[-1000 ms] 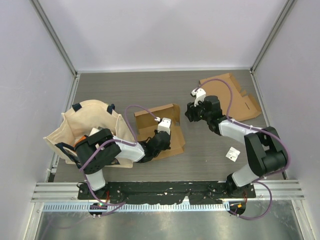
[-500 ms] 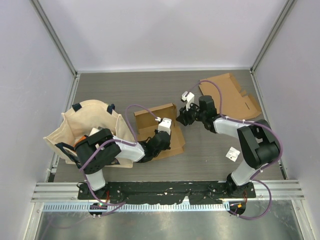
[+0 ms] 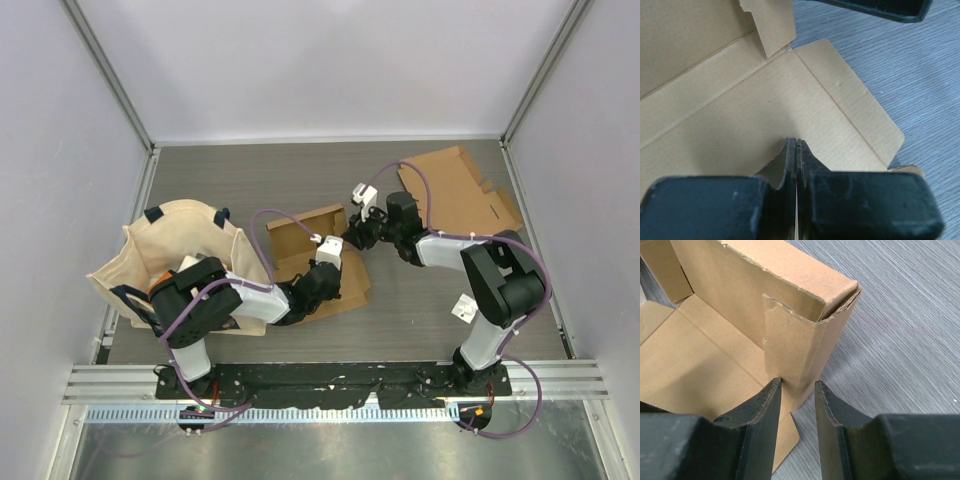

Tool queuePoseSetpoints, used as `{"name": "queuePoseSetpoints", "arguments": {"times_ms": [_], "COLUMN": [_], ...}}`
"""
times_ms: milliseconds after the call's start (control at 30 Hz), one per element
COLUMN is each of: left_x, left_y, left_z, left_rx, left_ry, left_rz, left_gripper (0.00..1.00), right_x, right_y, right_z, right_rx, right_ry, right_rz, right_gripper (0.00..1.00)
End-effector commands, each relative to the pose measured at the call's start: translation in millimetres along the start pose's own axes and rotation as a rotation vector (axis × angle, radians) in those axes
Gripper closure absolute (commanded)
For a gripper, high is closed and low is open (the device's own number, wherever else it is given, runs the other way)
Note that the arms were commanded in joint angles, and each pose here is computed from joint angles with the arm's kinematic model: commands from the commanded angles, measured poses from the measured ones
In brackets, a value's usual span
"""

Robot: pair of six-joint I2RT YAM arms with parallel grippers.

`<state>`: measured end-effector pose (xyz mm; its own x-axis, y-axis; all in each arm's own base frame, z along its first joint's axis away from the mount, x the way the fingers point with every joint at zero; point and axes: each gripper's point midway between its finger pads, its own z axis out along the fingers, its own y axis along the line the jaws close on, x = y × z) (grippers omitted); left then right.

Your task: Fold the paper box

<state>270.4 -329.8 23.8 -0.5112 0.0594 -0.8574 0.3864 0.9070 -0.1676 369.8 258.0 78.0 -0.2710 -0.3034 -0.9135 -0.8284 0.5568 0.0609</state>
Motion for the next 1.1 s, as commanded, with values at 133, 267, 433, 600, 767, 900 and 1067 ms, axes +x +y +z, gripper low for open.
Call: {"name": "queuePoseSetpoints", "arguments": {"times_ms": [133, 267, 433, 600, 767, 900, 1067], "left_x": [20, 21, 19, 16, -26, -74, -138], "left_y": [15, 16, 16, 11, -5, -8, 3], "left_z": [-5, -6, -7, -11, -37, -71, -122], "left_rx": [-0.036, -0.036, -0.034, -0.005, 0.087, 0.132, 0.129], "left_ry": [0.067, 0.065, 0.06, 0.061, -0.013, -0.107, -0.218], "left_rz": [0.046, 0.045, 0.044, 0.046, 0.04, 0.064, 0.059], "left_gripper": [1.0, 1.0, 1.0, 1.0, 0.84, 0.69, 0.67], "right_x": [-33, -37, -35, -32, -25, -22, -27], "right_y": [0, 9, 22, 30, 33, 35, 36], "right_z": [20, 26, 28, 25, 22, 20, 20], "right_rx": [0.046, 0.073, 0.114, 0.099, 0.095, 0.095, 0.087], "right_ry": [-0.108, -0.135, -0.169, -0.202, -0.212, -0.213, -0.227], "right_rz": [-0.073, -0.098, -0.104, -0.054, -0.039, -0.035, -0.04], "right_gripper": [0.74, 0.82, 0.96, 0.99, 0.99, 0.98, 0.98]}}
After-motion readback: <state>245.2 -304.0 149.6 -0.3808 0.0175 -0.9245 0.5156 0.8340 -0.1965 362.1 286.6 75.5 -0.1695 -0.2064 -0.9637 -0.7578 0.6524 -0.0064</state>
